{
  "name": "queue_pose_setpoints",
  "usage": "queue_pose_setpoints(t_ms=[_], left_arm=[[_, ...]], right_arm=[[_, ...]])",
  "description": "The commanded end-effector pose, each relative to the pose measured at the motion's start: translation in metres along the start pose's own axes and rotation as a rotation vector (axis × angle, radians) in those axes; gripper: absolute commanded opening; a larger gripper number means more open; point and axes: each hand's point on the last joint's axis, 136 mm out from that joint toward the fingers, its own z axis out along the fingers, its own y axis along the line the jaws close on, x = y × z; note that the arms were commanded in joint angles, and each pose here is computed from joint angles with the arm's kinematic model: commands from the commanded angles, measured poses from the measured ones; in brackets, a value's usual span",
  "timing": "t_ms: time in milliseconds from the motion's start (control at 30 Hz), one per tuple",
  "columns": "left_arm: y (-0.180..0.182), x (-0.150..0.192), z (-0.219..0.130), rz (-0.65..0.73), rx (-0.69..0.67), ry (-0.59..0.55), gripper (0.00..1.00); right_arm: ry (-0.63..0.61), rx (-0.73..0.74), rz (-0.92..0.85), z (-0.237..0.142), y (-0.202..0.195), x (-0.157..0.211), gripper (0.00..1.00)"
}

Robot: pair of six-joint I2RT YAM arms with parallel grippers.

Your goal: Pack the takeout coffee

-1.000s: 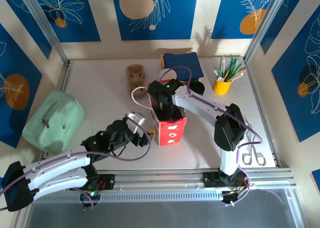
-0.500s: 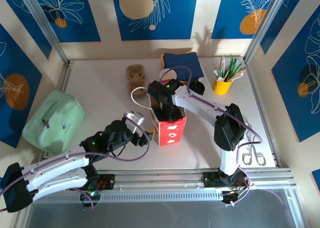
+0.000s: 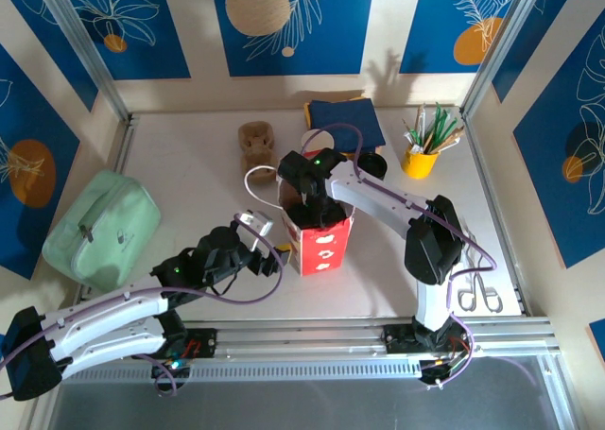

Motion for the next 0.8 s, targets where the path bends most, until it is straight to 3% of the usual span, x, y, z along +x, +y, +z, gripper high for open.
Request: queue_pose_setpoints(t_ms=[0, 267, 767], left_arm=[[0.001, 0.003, -0.002, -0.004, -0.009, -0.003, 0.93], [0.002, 0.002, -0.004, 0.000, -0.010, -0.008, 0.93], [0.003, 0.003, -0.006, -0.002, -0.014, -0.009, 0.93]], right_arm=[[-0.022, 0.020, -0.003, -0.011, -0.004, 0.001, 0.92], [-0.039, 0.024, -0.002, -0.015, -0.005, 0.002, 0.98], [-0.059, 0.021, -0.002, -0.024, -0.003, 0.001, 0.99]])
